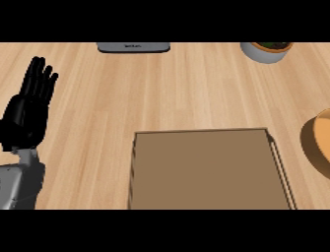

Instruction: Pick the sweet potato from the tray and place it in the pot

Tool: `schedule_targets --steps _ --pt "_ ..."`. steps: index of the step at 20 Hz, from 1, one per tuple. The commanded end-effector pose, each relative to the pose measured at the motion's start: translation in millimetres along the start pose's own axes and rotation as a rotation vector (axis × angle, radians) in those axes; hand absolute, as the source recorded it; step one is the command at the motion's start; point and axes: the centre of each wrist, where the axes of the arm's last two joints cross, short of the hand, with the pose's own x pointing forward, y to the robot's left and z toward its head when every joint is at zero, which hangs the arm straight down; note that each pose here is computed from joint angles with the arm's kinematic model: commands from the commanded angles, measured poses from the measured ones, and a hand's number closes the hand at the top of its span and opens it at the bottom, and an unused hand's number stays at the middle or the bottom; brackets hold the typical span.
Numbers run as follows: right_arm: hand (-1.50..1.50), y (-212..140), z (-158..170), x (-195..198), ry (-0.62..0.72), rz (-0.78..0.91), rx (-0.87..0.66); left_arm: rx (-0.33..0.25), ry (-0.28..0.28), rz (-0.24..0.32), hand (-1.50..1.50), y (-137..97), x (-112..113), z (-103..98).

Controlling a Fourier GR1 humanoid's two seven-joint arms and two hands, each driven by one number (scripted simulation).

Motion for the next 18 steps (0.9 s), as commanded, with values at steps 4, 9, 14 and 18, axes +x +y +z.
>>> schedule_targets --steps 4,9,14,18 --pt "1.5 29 -27 -74 0.049 0.041 0.14 -0.021 -0.004 0.013 0.0 14 4 -12" --pt "-1.5 59 -36 -82 0.143 -0.181 0.326 -0.023 -0.007 0.002 0.0 -10 -8 0" --pt "-1.5 64 -50 -97 0.018 -0.232 0.359 -0.037 -0.005 0.001 0.0 5 3 -4" --pt "-1.5 60 -57 -78 -0.071 -0.371 0.251 -0.018 -0.008 0.001 0.0 -8 -2 2"
